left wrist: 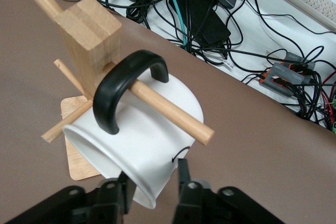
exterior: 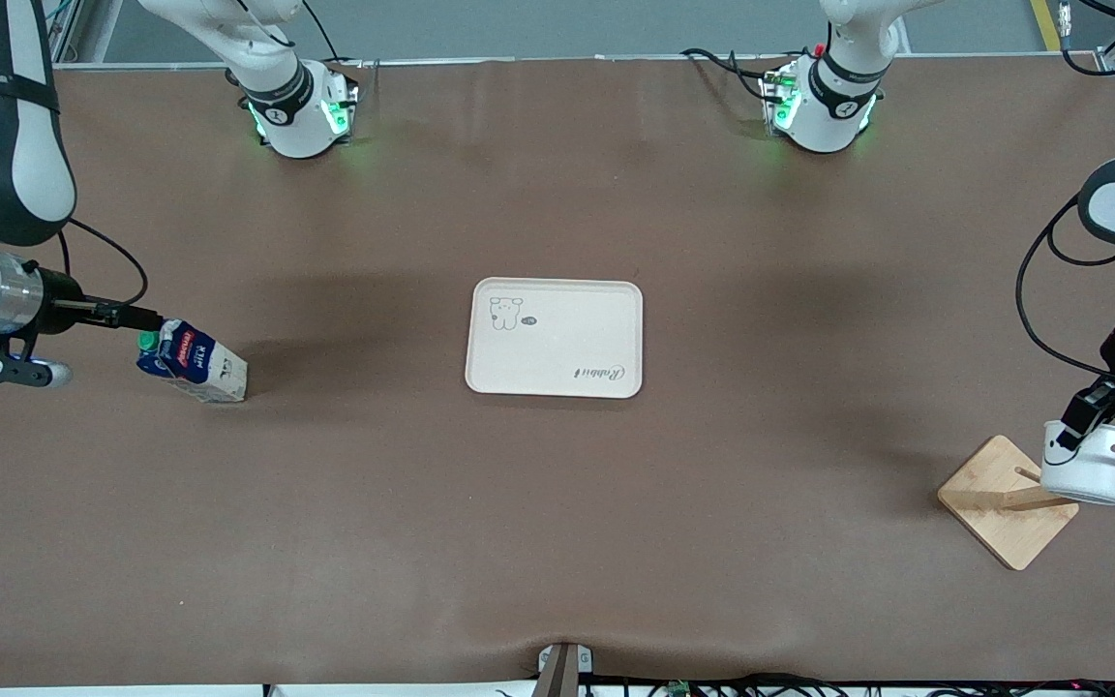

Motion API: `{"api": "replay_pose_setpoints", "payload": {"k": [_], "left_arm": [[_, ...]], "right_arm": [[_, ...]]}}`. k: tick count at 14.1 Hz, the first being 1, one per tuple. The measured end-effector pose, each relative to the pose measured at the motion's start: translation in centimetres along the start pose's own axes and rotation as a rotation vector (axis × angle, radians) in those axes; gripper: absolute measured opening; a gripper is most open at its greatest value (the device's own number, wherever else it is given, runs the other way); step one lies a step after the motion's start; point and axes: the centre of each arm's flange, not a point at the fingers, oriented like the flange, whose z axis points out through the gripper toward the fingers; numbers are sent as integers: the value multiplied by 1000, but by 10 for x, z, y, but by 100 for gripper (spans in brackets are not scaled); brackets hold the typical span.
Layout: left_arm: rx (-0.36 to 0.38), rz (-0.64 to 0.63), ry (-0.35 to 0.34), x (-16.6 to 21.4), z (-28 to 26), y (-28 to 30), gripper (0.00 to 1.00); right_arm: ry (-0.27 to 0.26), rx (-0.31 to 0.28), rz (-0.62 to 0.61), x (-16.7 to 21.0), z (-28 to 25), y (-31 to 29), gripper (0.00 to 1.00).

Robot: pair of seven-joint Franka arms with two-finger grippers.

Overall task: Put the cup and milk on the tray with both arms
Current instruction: 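Grasp the mug rim with the left gripper while the right gripper grasps the carton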

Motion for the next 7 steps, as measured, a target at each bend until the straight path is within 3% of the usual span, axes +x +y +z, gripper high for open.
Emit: {"api": "replay_pose_setpoints", "payload": {"k": [1, 3, 5, 7], "left_arm": [[0, 0, -1, 0, 0, 0, 35], [-6, 5, 2, 0, -1, 4, 18], [-17, 17, 2, -3, -2, 15, 8], [-17, 18, 1, -3, -2, 15, 8]], "right_arm": [[16, -3, -1, 2, 8, 0, 100], [32, -4, -3, 4, 27, 0, 100], [36, -7, -6, 3, 36, -2, 100], [48, -27, -14, 4, 40, -1, 100]]}}
